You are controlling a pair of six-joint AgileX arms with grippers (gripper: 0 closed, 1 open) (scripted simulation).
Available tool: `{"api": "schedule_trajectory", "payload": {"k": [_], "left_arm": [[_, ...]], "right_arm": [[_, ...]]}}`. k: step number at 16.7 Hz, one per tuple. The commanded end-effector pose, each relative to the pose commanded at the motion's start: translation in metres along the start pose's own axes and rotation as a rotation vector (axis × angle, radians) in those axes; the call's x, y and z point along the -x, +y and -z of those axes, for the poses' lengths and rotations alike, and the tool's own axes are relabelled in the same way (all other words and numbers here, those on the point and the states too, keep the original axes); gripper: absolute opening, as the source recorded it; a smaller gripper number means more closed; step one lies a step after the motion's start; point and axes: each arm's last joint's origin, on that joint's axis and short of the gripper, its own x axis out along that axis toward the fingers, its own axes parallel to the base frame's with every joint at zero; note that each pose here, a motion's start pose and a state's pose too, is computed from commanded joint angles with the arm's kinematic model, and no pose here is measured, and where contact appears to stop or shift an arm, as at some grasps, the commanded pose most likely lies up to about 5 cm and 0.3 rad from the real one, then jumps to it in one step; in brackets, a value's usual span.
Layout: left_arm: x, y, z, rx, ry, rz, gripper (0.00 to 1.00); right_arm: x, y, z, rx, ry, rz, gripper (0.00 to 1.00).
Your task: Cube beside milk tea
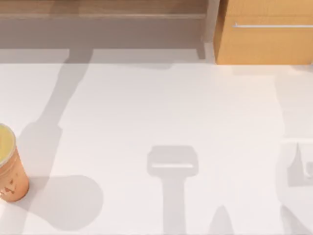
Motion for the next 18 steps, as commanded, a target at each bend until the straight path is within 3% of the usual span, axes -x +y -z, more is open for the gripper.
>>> {"api": "schedule_trajectory", "payload": {"k": [7, 12, 15, 18], "left_arm": [[0.005, 0.003, -0.011, -0.01, -0.006, 0.0, 0.0], [0.051, 0.055, -0.05, -0.155, 0.048, -0.054, 0.0], [0.078, 0.102, -0.037, -0.268, 0.238, -0.118, 0.0], [0.093, 0.152, 0.021, -0.321, 0.589, -0.148, 0.0]], "right_arm": [[0.0, 0.0, 0.0, 0.0, 0.0, 0.0, 1.0], [0.0, 0.0, 0.0, 0.0, 0.0, 0.0, 1.0], [0.0, 0.0, 0.0, 0.0, 0.0, 0.0, 1.0], [0.0, 0.0, 0.0, 0.0, 0.0, 0.0, 1.0]]}}
